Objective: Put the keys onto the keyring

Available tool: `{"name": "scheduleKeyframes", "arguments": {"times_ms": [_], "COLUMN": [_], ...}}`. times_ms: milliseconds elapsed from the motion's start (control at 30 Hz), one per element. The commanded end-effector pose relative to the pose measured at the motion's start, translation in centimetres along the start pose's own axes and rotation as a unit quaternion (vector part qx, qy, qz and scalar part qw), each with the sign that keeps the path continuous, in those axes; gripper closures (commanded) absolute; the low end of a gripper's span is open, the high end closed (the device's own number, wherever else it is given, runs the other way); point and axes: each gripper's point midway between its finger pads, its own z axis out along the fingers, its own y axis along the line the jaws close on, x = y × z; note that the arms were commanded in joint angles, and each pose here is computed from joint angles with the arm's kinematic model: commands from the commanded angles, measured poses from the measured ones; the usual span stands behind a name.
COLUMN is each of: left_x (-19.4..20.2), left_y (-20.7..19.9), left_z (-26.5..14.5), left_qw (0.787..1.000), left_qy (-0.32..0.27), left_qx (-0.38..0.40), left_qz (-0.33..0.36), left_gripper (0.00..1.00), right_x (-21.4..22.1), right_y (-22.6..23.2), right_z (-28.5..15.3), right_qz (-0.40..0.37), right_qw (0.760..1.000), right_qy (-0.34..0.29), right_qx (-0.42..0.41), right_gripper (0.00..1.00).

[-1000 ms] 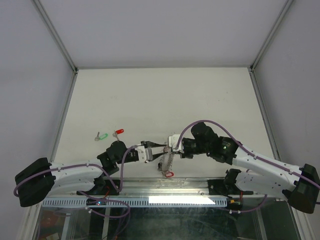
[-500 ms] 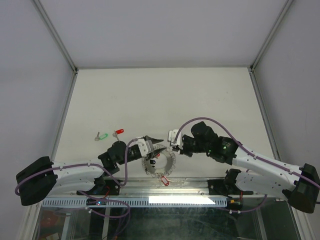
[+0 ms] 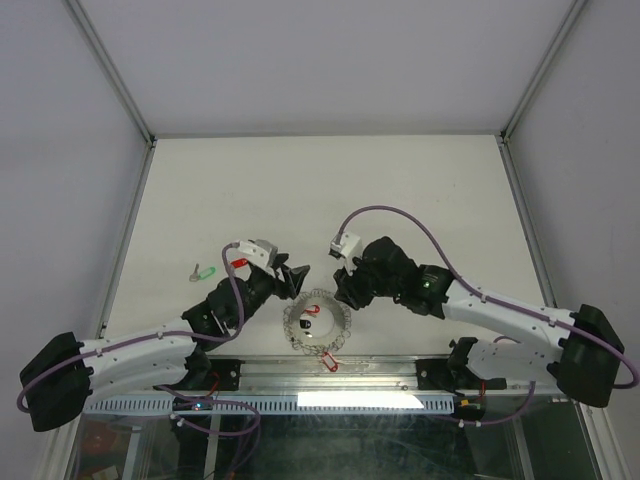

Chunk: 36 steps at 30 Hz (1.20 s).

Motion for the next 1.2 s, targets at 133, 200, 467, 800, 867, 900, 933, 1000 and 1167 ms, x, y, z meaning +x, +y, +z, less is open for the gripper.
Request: {"name": "scheduleKeyframes", "arguments": {"times_ms": [133,200,467,800,867,900,933,1000,1167], "left_x": [-2.8,-3.3,-5.3,-6.7,-6.8,-6.8,-6.7,-6.6,-6.6], "left_y": [6.3,7.4,8.4,9.2,9.5,9.6,9.7,9.7,9.7], "left_z": [-0.5,-0.6,-1.2,-2.6,-2.9,-3.0,-3.0,-3.1,-2.8], "left_qw": [0.982,0.978,0.978,0.977,0.976,0.975,0.975,0.974,0.974], "left_qy": [-0.012,-0.013,-0.007,-0.013,-0.015,-0.014,-0.014,-0.014,-0.010], "left_qx": [-0.116,-0.131,-0.154,-0.177,-0.185,-0.188,-0.190,-0.191,-0.192], "left_qz": [-0.150,-0.161,-0.139,-0.115,-0.115,-0.116,-0.116,-0.118,-0.116], "left_gripper": [0.38,0.38,0.35,0.34,0.34,0.34,0.34,0.34,0.33], "right_x": [-3.1,-3.6,-2.3,-2.5,-2.4,-2.2,-2.0,-1.5,1.0], "right_y": [2.5,3.2,5.0,6.1,6.0,5.9,5.9,6.3,9.1], "right_z": [2.6,3.2,5.4,8.6,9.2,9.4,9.4,9.2,8.1], "right_qz": [0.062,0.027,-0.245,-0.325,-0.310,-0.297,-0.282,-0.243,-0.150], "right_qw": [0.995,0.993,0.946,0.912,0.921,0.928,0.935,0.950,0.974], "right_qy": [-0.045,-0.063,-0.117,-0.083,-0.065,-0.051,-0.036,-0.008,0.048], "right_qx": [-0.064,-0.091,-0.179,-0.237,-0.228,-0.221,-0.214,-0.197,-0.161], "right_gripper": [0.58,0.57,0.58,0.62,0.63,0.63,0.63,0.61,0.51]}}
